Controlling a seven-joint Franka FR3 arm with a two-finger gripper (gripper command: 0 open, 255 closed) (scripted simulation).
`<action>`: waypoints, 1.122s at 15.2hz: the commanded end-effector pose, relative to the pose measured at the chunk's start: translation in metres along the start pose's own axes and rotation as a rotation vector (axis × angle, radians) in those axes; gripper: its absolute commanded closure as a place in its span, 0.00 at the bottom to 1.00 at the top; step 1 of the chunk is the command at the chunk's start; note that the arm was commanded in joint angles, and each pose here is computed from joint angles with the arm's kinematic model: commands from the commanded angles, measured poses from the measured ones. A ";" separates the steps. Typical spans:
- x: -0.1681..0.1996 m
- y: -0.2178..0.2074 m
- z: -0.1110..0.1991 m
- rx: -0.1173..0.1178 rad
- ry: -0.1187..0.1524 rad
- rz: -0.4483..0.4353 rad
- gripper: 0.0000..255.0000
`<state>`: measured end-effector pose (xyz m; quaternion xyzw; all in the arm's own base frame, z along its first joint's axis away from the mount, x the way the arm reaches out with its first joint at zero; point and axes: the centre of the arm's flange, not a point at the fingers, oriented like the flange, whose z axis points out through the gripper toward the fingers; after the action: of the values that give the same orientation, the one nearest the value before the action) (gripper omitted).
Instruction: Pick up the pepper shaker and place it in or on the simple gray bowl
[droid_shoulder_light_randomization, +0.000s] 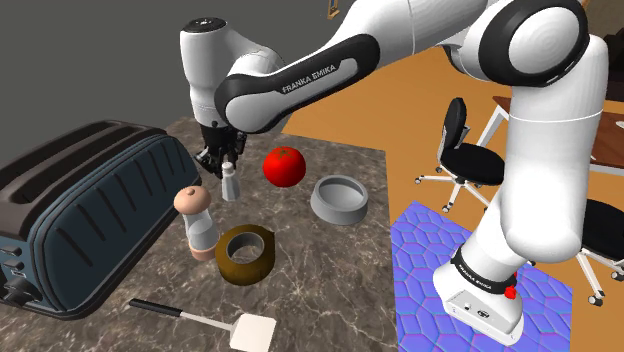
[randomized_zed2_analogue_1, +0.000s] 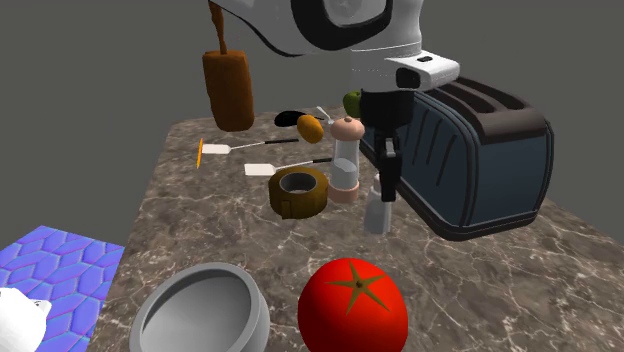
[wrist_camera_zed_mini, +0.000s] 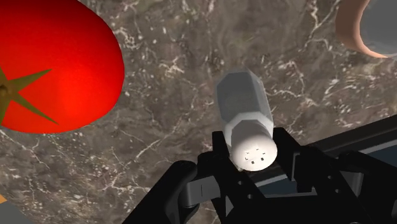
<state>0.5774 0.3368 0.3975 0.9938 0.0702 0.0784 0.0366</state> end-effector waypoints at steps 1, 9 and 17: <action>0.002 0.001 -0.010 0.000 0.000 0.000 1.00; 0.008 0.004 -0.052 0.000 0.000 0.000 1.00; 0.003 0.016 -0.086 0.000 0.000 0.000 1.00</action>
<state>0.5732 0.3330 0.4817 0.9938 0.0703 0.0783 0.0366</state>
